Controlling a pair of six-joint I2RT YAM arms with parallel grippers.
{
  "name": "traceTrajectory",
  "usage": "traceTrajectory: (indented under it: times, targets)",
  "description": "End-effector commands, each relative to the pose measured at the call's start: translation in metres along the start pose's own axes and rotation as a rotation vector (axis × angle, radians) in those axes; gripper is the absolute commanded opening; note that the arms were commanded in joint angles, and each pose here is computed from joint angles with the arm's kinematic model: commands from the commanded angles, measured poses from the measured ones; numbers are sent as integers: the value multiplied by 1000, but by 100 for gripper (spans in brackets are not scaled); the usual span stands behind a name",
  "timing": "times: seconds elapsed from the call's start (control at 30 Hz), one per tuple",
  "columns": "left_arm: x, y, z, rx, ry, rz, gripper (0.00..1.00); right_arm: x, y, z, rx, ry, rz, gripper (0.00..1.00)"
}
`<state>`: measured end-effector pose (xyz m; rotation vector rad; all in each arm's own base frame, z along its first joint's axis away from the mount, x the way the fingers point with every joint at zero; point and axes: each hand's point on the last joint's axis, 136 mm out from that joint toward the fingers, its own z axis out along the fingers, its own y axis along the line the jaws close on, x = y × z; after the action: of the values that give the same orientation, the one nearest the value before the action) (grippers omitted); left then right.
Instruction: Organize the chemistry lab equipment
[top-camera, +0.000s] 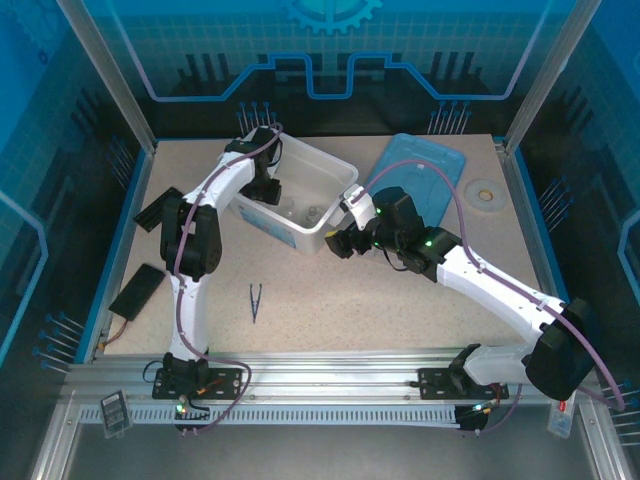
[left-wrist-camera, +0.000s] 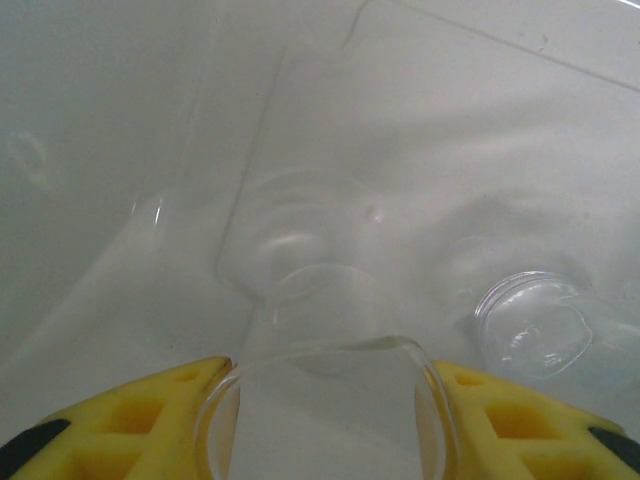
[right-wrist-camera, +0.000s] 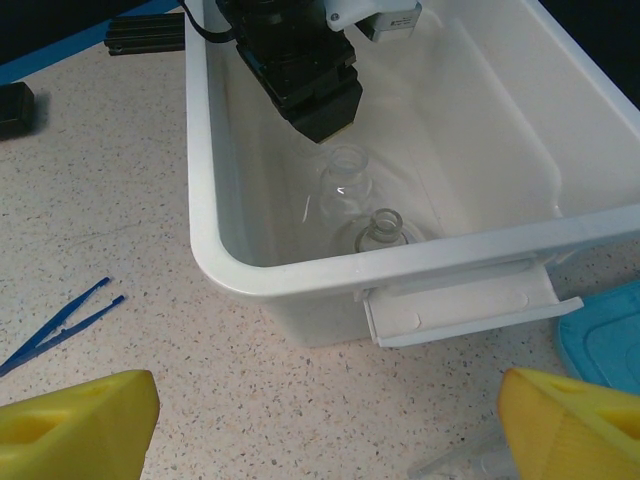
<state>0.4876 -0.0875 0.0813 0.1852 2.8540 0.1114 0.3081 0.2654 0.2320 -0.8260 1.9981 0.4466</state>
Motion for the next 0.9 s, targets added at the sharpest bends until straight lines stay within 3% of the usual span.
traceTrajectory:
  times: [0.0,0.43,0.67,0.87]
  targets:
    - [13,4,5,3,55,-23,48,-10,8,-10,-17,-39,-19,89]
    - [7,7,-17,1,10,-39,67,-12,10,-15,-12,-44,-22,89]
    - [-9,15,-69,-3,-100,-74,75,-14,10,-16,-11,-48,-26,89]
    - [-15,24,-124,-11,-211,-132,76,-16,9,-18,-2,-53,-25,89]
